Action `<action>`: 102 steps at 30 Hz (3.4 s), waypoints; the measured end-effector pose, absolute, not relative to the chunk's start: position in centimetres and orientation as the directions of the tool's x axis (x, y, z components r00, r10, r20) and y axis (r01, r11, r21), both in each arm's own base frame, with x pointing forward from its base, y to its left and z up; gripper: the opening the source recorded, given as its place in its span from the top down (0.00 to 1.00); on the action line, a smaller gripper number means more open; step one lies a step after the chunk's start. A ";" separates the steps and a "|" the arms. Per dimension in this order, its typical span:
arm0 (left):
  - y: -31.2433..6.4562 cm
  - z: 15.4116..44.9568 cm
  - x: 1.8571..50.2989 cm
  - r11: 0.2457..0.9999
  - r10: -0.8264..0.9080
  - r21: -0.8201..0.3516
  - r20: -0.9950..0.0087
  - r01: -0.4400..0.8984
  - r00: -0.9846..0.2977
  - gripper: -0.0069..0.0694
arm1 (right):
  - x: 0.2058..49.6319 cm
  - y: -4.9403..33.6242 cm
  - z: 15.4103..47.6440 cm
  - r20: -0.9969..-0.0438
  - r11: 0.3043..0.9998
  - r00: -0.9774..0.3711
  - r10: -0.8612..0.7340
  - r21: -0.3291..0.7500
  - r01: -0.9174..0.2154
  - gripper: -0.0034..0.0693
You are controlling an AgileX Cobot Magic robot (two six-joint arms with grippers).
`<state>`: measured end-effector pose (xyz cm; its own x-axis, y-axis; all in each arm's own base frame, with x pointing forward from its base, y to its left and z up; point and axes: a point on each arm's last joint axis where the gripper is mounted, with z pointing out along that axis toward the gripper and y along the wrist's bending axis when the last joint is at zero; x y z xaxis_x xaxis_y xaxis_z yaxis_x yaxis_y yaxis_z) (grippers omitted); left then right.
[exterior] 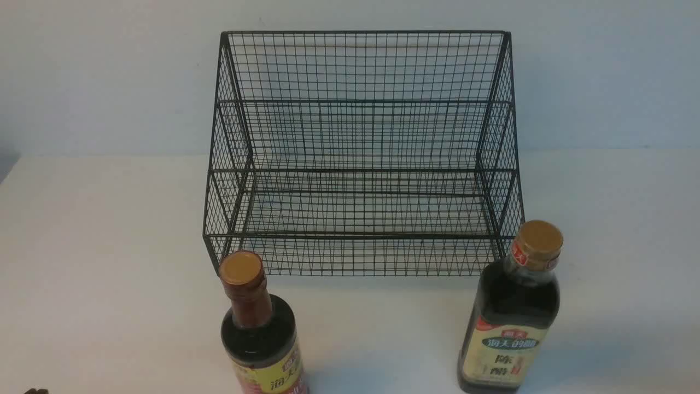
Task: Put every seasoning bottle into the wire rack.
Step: Use the left arm to grab the condiment bottle closest to it
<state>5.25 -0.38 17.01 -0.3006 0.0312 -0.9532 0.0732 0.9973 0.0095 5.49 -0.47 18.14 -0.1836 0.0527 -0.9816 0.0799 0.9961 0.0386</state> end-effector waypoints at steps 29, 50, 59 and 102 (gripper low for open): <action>-0.4 17.0 5.3 0.997 0.037 0.016 -0.953 0.073 -0.300 0.92 | 5.5 -0.5 18.1 -0.982 0.996 -0.184 0.049 0.035 0.079 0.96; -2.0 18.5 5.3 0.558 -0.793 -0.830 -0.537 0.013 -0.287 0.92 | 5.5 -0.5 18.1 -0.982 0.996 -0.184 0.049 0.035 0.079 0.96; -4.0 31.5 0.8 0.688 -0.469 -0.520 -0.851 0.506 -0.235 0.92 | 5.5 -0.5 18.1 -0.982 0.996 -0.185 0.049 0.035 0.079 0.96; -9.2 28.5 20.6 0.663 0.247 -0.261 -0.809 0.702 -0.534 0.09 | 5.5 -0.5 18.1 -0.981 0.996 -0.186 0.049 0.035 0.079 0.96</action>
